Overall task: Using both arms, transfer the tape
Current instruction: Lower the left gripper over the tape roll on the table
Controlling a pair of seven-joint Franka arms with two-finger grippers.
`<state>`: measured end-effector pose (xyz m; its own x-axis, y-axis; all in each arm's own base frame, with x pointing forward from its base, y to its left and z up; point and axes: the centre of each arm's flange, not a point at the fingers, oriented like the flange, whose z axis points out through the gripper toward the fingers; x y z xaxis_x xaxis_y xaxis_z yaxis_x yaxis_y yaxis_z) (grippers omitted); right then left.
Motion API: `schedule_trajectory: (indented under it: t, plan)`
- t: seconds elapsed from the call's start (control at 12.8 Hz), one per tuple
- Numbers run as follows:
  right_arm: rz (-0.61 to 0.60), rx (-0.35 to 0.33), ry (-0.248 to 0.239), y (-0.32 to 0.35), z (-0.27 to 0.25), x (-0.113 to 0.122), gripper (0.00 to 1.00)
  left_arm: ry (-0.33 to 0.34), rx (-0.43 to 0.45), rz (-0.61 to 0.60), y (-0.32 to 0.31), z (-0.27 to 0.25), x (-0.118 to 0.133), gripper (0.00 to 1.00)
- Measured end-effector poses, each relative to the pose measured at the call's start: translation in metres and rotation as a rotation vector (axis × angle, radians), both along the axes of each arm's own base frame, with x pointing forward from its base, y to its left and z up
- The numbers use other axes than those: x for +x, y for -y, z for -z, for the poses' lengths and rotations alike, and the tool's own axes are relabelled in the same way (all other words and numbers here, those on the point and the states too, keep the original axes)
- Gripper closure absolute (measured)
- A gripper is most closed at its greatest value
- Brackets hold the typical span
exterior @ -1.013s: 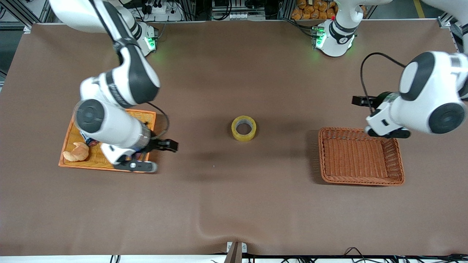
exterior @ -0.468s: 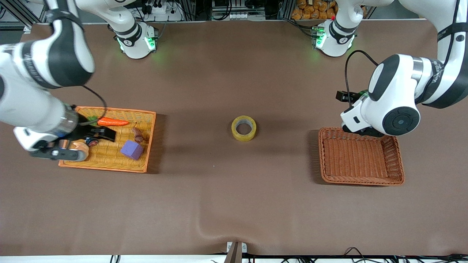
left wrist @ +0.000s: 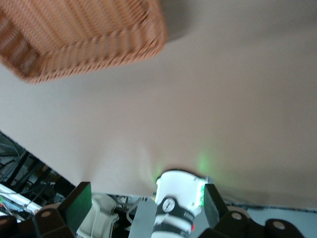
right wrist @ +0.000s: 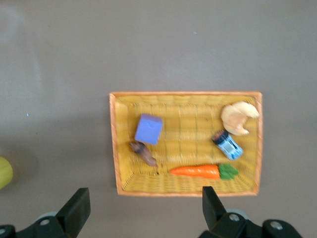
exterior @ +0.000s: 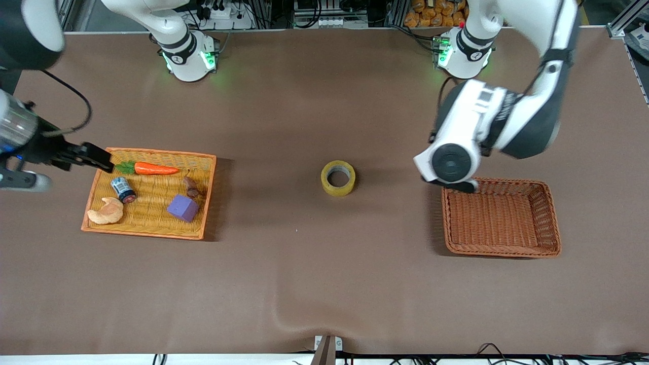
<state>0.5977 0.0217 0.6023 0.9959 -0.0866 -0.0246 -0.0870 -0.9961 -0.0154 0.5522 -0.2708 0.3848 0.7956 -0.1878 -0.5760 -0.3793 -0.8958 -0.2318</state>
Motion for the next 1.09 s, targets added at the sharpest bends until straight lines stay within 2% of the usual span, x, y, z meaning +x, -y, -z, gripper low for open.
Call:
schedule_trajectory:
  t: [0.23, 0.47, 0.86, 1.09]
  plan:
    - [0.022, 0.002, -0.004, 0.027, -0.002, -0.004, 0.00, 0.136, -0.138, -0.029, 0.061, 0.025, 0.012, 0.00]
    - [-0.008, 0.003, -0.019, 0.030, 0.002, -0.005, 0.00, 0.191, -0.262, -0.056, 0.111, 0.041, 0.005, 0.00]
    - [0.029, 0.019, -0.056, 0.073, 0.006, -0.011, 0.00, 0.313, -0.314, -0.160, 0.202, 0.123, -0.026, 0.00]
    - [0.012, 0.020, -0.067, 0.065, 0.006, -0.011, 0.00, 0.317, -0.285, -0.188, 0.228, 0.160, -0.049, 0.00]
